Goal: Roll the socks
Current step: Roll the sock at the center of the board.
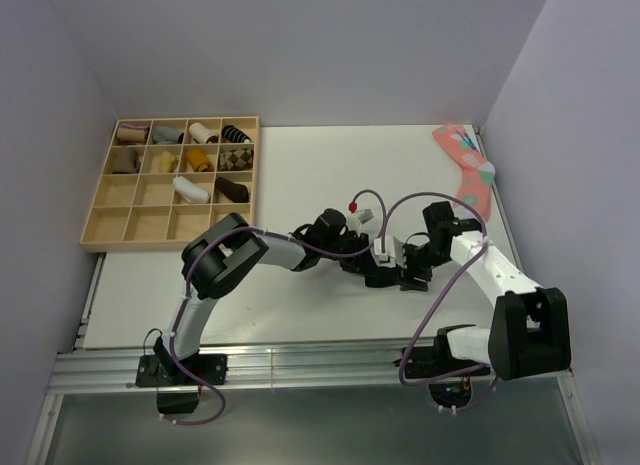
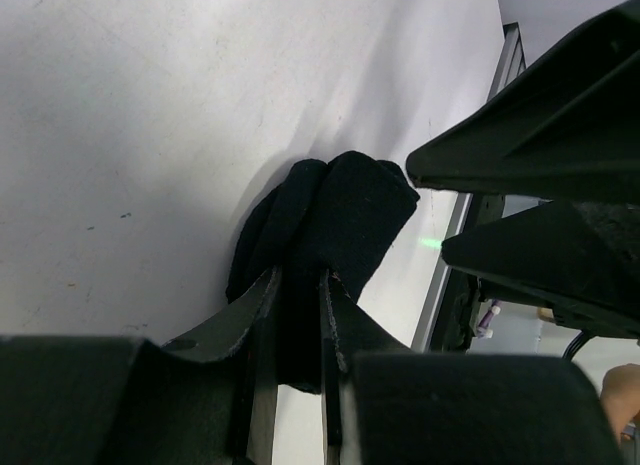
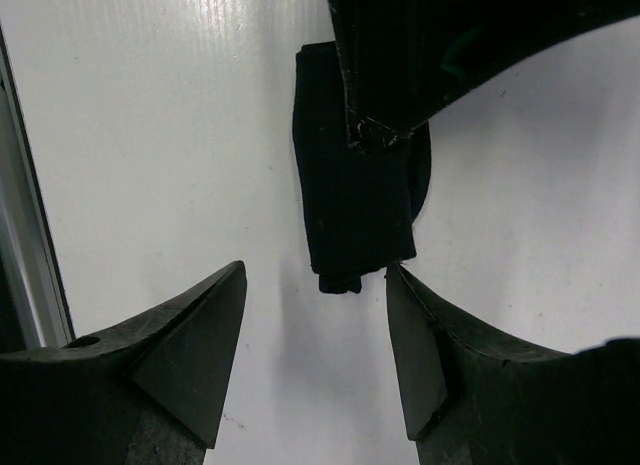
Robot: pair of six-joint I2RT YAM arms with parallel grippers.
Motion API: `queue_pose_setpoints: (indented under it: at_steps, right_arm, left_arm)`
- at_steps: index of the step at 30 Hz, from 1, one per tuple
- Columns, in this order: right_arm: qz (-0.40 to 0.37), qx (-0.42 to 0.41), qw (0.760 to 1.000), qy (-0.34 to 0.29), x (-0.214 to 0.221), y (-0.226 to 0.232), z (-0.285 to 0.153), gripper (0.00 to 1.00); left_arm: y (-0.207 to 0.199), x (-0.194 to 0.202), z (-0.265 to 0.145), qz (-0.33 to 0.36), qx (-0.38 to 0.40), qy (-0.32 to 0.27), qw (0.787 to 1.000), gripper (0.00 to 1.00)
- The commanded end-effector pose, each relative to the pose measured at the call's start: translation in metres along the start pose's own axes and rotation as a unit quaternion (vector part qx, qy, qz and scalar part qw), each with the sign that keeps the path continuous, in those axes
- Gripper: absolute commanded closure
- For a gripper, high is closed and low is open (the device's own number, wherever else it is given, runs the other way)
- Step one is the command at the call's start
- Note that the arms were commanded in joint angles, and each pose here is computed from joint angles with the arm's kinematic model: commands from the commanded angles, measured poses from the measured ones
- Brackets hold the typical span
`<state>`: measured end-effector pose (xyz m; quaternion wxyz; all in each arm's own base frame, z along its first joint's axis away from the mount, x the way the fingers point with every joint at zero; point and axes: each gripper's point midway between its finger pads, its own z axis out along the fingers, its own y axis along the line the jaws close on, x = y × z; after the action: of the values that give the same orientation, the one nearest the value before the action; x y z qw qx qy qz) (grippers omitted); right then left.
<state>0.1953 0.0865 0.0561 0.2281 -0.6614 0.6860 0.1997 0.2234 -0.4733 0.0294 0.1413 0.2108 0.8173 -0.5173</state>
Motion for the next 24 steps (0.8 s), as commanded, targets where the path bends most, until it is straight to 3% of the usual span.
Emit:
queue_pose_setpoints:
  at_steps: [1, 24]
  right_arm:
    - [-0.039, 0.013, 0.999, 0.011, -0.002, -0.007, 0.004, 0.35]
    - [-0.059, -0.010, 0.997, 0.058, 0.011, -0.006, 0.032, 0.36]
  left_arm:
    - [0.080, 0.068, -0.007, -0.070, -0.126, 0.082, 0.986, 1.00]
    - [0.080, 0.065, -0.007, -0.107, -0.095, 0.098, 0.985, 1.00]
